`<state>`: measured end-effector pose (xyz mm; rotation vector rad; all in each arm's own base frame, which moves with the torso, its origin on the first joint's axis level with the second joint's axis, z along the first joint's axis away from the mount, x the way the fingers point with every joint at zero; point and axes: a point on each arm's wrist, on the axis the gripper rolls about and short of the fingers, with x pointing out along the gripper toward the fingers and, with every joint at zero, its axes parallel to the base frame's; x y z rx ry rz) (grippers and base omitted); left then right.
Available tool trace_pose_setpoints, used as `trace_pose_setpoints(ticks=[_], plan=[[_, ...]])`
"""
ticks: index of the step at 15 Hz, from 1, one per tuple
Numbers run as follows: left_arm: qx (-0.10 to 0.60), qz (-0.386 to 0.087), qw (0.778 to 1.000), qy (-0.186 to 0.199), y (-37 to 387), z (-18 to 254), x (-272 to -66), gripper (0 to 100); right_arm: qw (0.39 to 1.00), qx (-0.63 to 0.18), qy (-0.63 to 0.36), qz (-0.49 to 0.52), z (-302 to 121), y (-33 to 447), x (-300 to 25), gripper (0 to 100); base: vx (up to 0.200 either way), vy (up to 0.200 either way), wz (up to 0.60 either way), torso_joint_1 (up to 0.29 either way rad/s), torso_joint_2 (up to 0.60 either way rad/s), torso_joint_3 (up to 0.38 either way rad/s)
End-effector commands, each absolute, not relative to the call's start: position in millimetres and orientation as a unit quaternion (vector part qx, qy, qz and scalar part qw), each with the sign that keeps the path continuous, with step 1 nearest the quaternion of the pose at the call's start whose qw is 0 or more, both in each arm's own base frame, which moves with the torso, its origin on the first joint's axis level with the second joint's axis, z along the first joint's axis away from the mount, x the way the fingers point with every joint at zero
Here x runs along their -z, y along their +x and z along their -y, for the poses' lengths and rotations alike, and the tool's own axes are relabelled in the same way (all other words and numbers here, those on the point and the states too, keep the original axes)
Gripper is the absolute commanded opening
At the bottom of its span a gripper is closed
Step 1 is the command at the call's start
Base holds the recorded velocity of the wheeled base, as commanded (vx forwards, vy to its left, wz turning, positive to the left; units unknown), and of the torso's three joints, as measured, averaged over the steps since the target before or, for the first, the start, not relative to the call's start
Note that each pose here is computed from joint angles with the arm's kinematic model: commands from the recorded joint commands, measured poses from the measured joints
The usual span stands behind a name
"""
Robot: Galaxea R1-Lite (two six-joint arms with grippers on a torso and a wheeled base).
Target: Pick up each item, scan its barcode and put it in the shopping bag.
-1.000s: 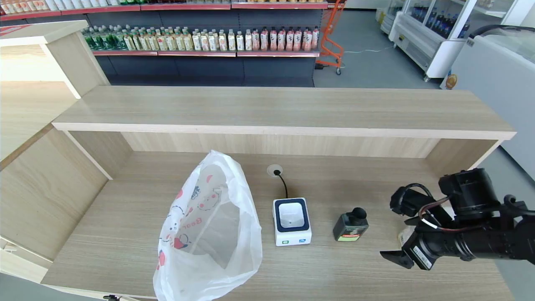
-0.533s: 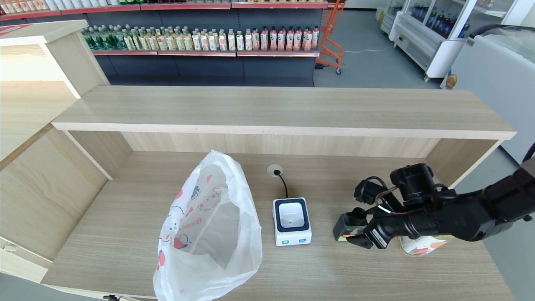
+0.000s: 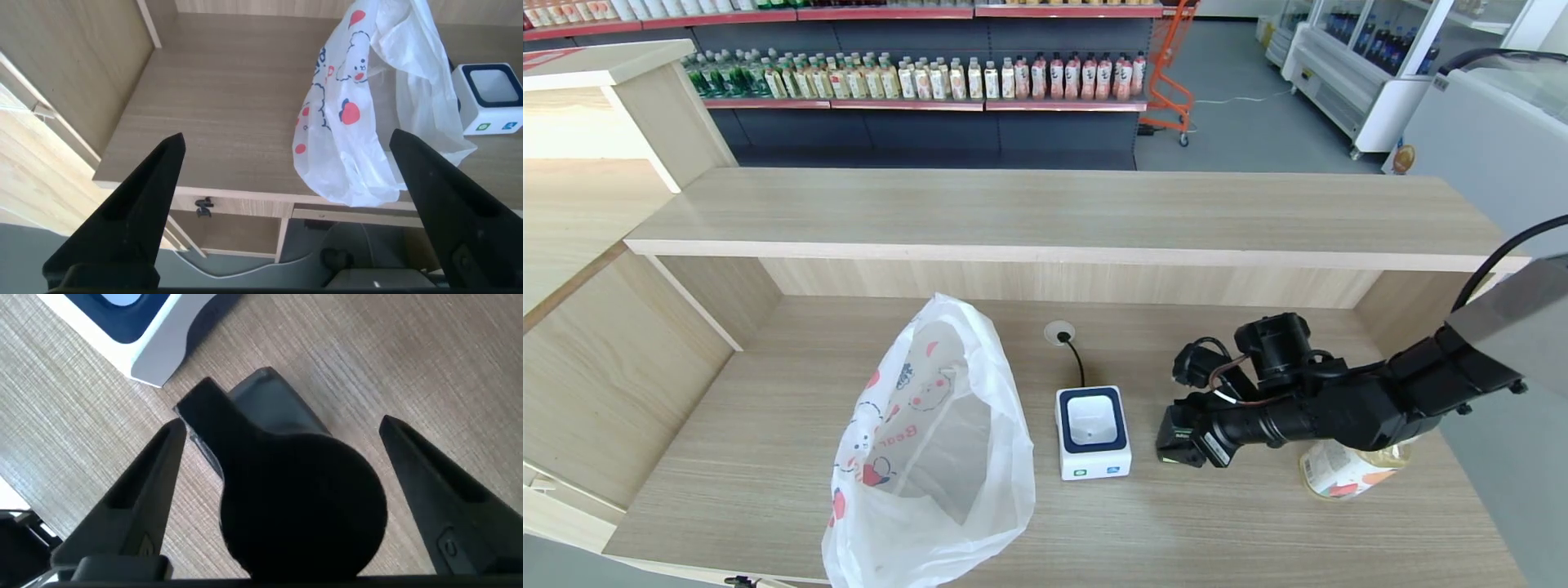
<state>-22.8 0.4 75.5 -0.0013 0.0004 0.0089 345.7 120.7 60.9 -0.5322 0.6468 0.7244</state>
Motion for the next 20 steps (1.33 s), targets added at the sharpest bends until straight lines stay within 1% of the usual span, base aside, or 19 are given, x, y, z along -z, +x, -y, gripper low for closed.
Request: trace_pose_setpoints(ticks=[1,5,8,11,13,15,17,18,20], plan=[[-0.005,0.0,1.0,-0.001,-23,0,-75,100,0.847,-0.349,-0.254,-0.311,-125,345,-57,0,0.0,0.0,0.0,0.0,0.0,0.0],[-0.005,0.0,1.0,-0.001,-23,0,-75,100,0.85,-0.359,-0.247,-0.295,-127,341,-67,0,0.0,0.0,0.0,0.0,0.0,0.0],[-0.005,0.0,1.0,-0.001,-23,0,-75,100,0.855,-0.358,-0.237,-0.291,-122,326,-79,0,0.0,0.0,0.0,0.0,0.0,0.0],[-0.005,0.0,1.0,-0.001,-23,0,-75,100,0.886,-0.331,-0.162,-0.282,-117,311,-107,0,0.0,0.0,0.0,0.0,0.0,0.0],[-0.005,0.0,1.0,-0.001,-23,0,-75,100,0.908,-0.308,-0.101,-0.266,-109,294,-135,0,0.0,0.0,0.0,0.0,0.0,0.0],[-0.005,0.0,1.0,-0.001,-23,0,-75,100,0.914,-0.299,-0.097,-0.255,-97,270,-147,0,0.0,0.0,0.0,0.0,0.0,0.0],[-0.005,0.0,1.0,-0.001,-23,0,-75,100,0.921,-0.296,-0.128,-0.219,-81,236,-161,0,0.0,0.0,0.0,0.0,0.0,0.0],[-0.005,0.0,1.0,-0.001,-23,0,-75,100,0.923,-0.285,-0.169,-0.197,-65,218,-162,0,0.0,0.0,0.0,0.0,0.0,0.0],[-0.005,0.0,1.0,-0.001,-23,0,-75,100,0.907,-0.247,-0.299,-0.165,-27,183,-162,0,0.0,0.0,0.0,0.0,0.0,0.0]])
